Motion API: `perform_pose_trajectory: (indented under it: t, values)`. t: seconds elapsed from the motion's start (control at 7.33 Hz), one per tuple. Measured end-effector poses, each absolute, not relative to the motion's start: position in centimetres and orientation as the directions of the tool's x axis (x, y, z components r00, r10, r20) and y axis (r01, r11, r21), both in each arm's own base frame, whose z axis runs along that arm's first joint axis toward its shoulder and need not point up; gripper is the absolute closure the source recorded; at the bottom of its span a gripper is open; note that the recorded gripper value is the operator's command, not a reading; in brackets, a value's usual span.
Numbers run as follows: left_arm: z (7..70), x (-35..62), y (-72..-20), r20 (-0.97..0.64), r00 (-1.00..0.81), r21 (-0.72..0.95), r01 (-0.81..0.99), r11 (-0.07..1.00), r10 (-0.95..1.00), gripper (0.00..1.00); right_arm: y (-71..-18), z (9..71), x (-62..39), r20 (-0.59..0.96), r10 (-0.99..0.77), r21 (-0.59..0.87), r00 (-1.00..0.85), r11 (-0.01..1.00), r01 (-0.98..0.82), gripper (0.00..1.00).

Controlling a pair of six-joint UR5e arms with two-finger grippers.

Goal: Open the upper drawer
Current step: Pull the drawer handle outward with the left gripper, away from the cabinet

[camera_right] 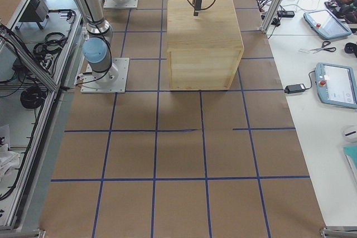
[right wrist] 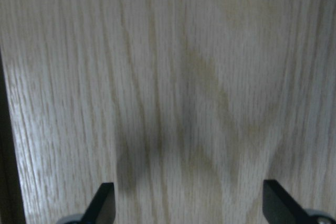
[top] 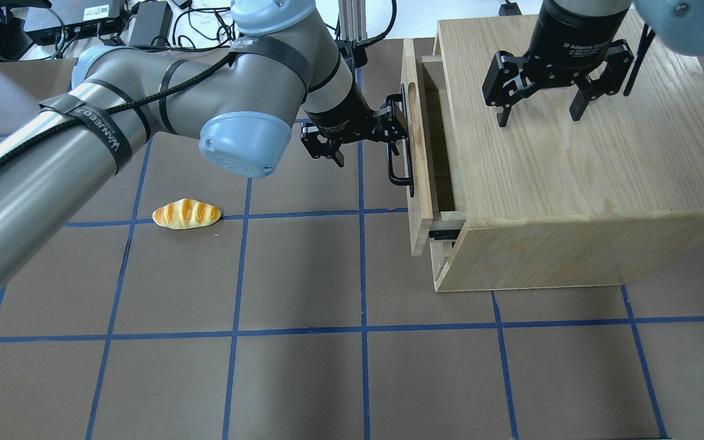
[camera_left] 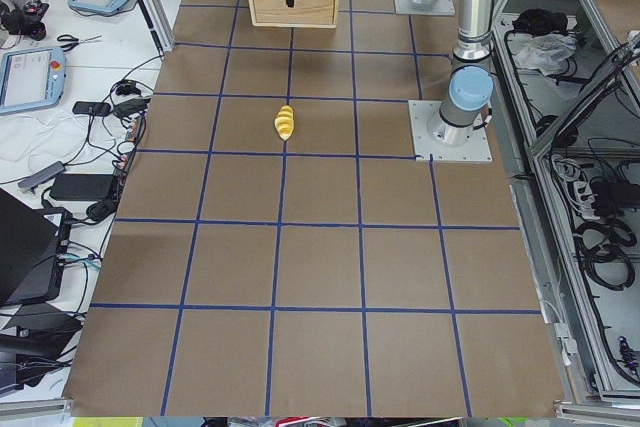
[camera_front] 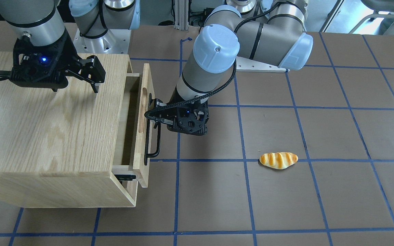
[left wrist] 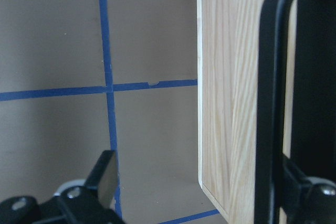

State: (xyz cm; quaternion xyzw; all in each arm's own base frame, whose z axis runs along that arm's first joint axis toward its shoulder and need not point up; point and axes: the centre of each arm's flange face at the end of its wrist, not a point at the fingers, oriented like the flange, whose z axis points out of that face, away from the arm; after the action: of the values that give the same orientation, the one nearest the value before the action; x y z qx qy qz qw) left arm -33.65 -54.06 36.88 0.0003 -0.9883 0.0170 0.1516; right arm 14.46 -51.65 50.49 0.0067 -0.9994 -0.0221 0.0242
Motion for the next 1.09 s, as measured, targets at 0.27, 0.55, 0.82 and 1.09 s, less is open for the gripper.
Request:
perform_pose_trajectory:
  t: [0.27, 0.55, 0.82, 1.09]
  values:
    - [37.2, -31.0, -54.7, 0.298, -0.955, -0.037, -0.023, 0.999, -0.011, 0.0, -51.6, 50.5, 14.5, 0.048, -0.015, 0.044, -0.999, 0.999, -0.012, 0.0]
    - [37.9, -29.1, -54.9, 0.293, -0.956, -0.036, -0.015, 0.999, -0.004, 0.0, -51.6, 50.5, 14.5, 0.048, -0.014, 0.044, -0.999, 0.999, -0.012, 0.0]
    - [38.4, -26.5, -55.4, 0.285, -0.959, -0.025, -0.001, 1.0, 0.006, 0.0, -51.7, 50.5, 14.5, 0.048, -0.015, 0.044, -0.999, 0.999, -0.013, 0.0]
    - [39.0, -23.8, -55.8, 0.28, -0.96, -0.011, -0.001, 1.0, 0.003, 0.0, -51.7, 50.5, 14.5, 0.048, -0.014, 0.044, -0.999, 0.999, -0.012, 0.0]
